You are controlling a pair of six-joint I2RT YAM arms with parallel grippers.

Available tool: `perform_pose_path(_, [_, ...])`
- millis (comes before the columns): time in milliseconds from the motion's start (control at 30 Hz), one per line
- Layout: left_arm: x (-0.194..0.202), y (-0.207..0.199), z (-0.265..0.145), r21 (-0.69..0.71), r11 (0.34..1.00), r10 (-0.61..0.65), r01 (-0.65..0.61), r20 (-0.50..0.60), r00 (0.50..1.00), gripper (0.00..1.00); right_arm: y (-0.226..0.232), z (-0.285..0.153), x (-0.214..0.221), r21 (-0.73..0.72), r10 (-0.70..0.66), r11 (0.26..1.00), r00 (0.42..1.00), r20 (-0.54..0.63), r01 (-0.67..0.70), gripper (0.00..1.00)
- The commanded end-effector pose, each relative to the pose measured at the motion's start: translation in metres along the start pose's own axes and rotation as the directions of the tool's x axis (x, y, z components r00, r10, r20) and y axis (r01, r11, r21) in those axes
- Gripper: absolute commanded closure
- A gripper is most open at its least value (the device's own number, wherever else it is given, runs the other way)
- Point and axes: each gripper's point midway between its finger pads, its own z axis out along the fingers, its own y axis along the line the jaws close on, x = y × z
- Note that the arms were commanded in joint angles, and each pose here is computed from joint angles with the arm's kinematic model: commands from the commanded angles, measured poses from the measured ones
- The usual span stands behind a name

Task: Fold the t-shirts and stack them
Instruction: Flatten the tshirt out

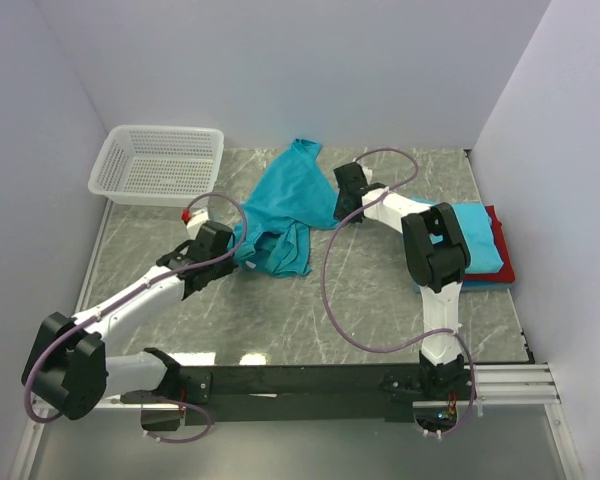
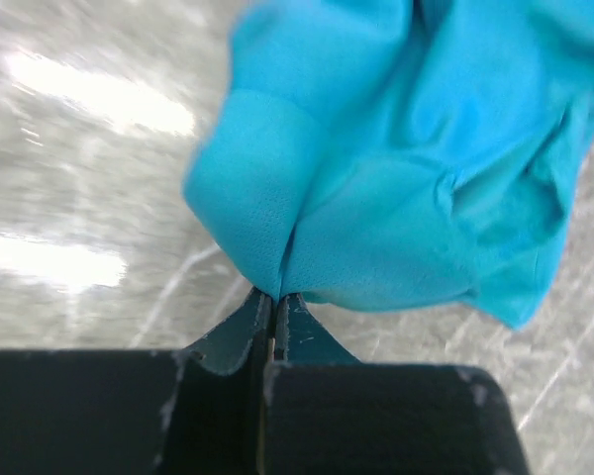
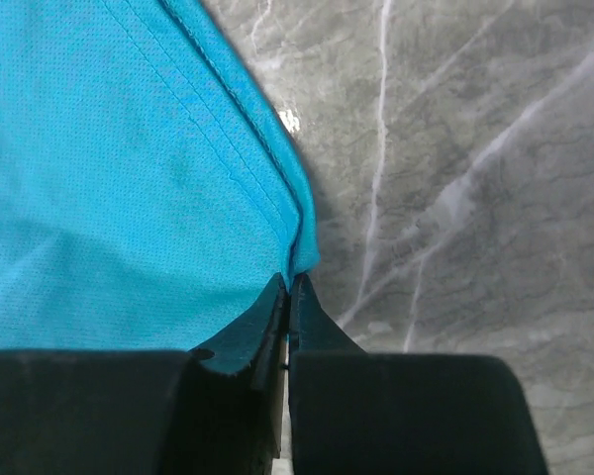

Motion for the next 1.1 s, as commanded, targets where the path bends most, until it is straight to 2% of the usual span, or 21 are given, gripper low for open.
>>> perform_pose_path(0, [-0.066,-0.012,-0.029,-0.015,0.998,-0.059,0.063,0.203,0.977,1.00,0.008,-0.037,-0.042,0.007,-0.040,0.999,0.992,0.123,0.039,1.00])
perform_pose_path(33, [-0.077,-0.015,-0.035,-0.011,0.998,-0.063,0.067,0.232,0.971,1.00,0.010,-0.063,-0.066,0.004,-0.041,0.999,0.981,0.192,0.041,1.00])
perform_pose_path(100, [-0.111,-0.022,-0.059,0.005,0.995,-0.101,0.105,0.324,0.941,1.00,0.008,-0.091,-0.084,0.009,-0.045,0.999,0.968,0.246,0.044,1.00])
perform_pose_path(167, [-0.135,-0.028,-0.082,0.034,0.993,-0.115,0.110,0.386,0.915,1.00,0.006,-0.138,-0.111,-0.009,-0.037,0.999,0.940,0.340,0.042,1.00])
perform_pose_path(200, [-0.153,-0.035,-0.100,0.070,0.990,-0.142,0.124,0.421,0.896,1.00,0.004,-0.153,-0.115,-0.011,-0.037,0.999,0.932,0.360,0.044,1.00])
perform_pose_path(300, [-0.195,-0.046,-0.150,0.171,0.976,-0.207,0.136,0.527,0.824,0.99,-0.003,-0.234,-0.143,-0.066,0.005,0.997,0.873,0.488,0.031,1.00])
perform_pose_path(367, [-0.213,-0.050,-0.181,0.220,0.970,-0.212,0.100,0.573,0.792,0.99,-0.010,-0.263,-0.149,-0.076,0.013,0.997,0.845,0.535,0.033,1.00])
perform_pose_path(400, [-0.228,-0.055,-0.204,0.260,0.961,-0.238,0.095,0.599,0.765,0.99,-0.016,-0.293,-0.154,-0.100,0.033,0.995,0.817,0.576,0.030,1.00])
perform_pose_path(467, [-0.240,-0.060,-0.231,0.297,0.954,-0.232,0.048,0.624,0.746,0.99,-0.021,-0.325,-0.159,-0.122,0.048,0.992,0.783,0.620,0.036,1.00])
perform_pose_path(500, [-0.252,-0.065,-0.254,0.339,0.940,-0.255,0.031,0.641,0.724,0.99,-0.026,-0.356,-0.161,-0.158,0.074,0.987,0.750,0.657,0.041,1.00])
perform_pose_path(567, [-0.260,-0.078,-0.279,0.389,0.919,-0.228,-0.065,0.658,0.718,0.99,-0.030,-0.392,-0.165,-0.191,0.094,0.980,0.706,0.702,0.060,1.00])
perform_pose_path(633, [-0.274,-0.085,-0.316,0.437,0.892,-0.244,-0.119,0.685,0.686,0.99,-0.038,-0.445,-0.168,-0.244,0.138,0.966,0.639,0.757,0.081,1.00])
perform_pose_path(667, [-0.276,-0.090,-0.330,0.466,0.872,-0.251,-0.147,0.685,0.684,0.99,-0.042,-0.461,-0.168,-0.257,0.150,0.963,0.617,0.773,0.088,1.00])
perform_pose_path(700, [-0.285,-0.091,-0.357,0.504,0.848,-0.288,-0.165,0.699,0.655,0.99,-0.050,-0.495,-0.168,-0.283,0.182,0.954,0.572,0.800,0.093,1.00])
perform_pose_path(733, [-0.288,-0.092,-0.371,0.526,0.831,-0.303,-0.180,0.701,0.645,0.99,-0.055,-0.512,-0.166,-0.297,0.195,0.950,0.551,0.811,0.100,1.00])
perform_pose_path(800, [-0.289,-0.094,-0.414,0.598,0.765,-0.346,-0.238,0.694,0.631,0.99,-0.068,-0.555,-0.159,-0.331,0.232,0.936,0.499,0.835,0.118,1.00])
perform_pose_path(967, [-0.275,-0.090,-0.502,0.673,0.603,-0.382,-0.428,0.715,0.586,0.99,-0.082,-0.622,-0.131,-0.413,0.292,0.885,0.433,0.853,0.216,1.00])
perform_pose_path(1000, [-0.268,-0.091,-0.512,0.678,0.569,-0.370,-0.464,0.716,0.592,0.99,-0.087,-0.638,-0.122,-0.431,0.310,0.871,0.418,0.854,0.236,1.00])
perform_pose_path(1067, [-0.265,-0.087,-0.531,0.683,0.536,-0.377,-0.496,0.720,0.583,0.99,-0.086,-0.652,-0.110,-0.455,0.320,0.845,0.417,0.851,0.282,1.00])
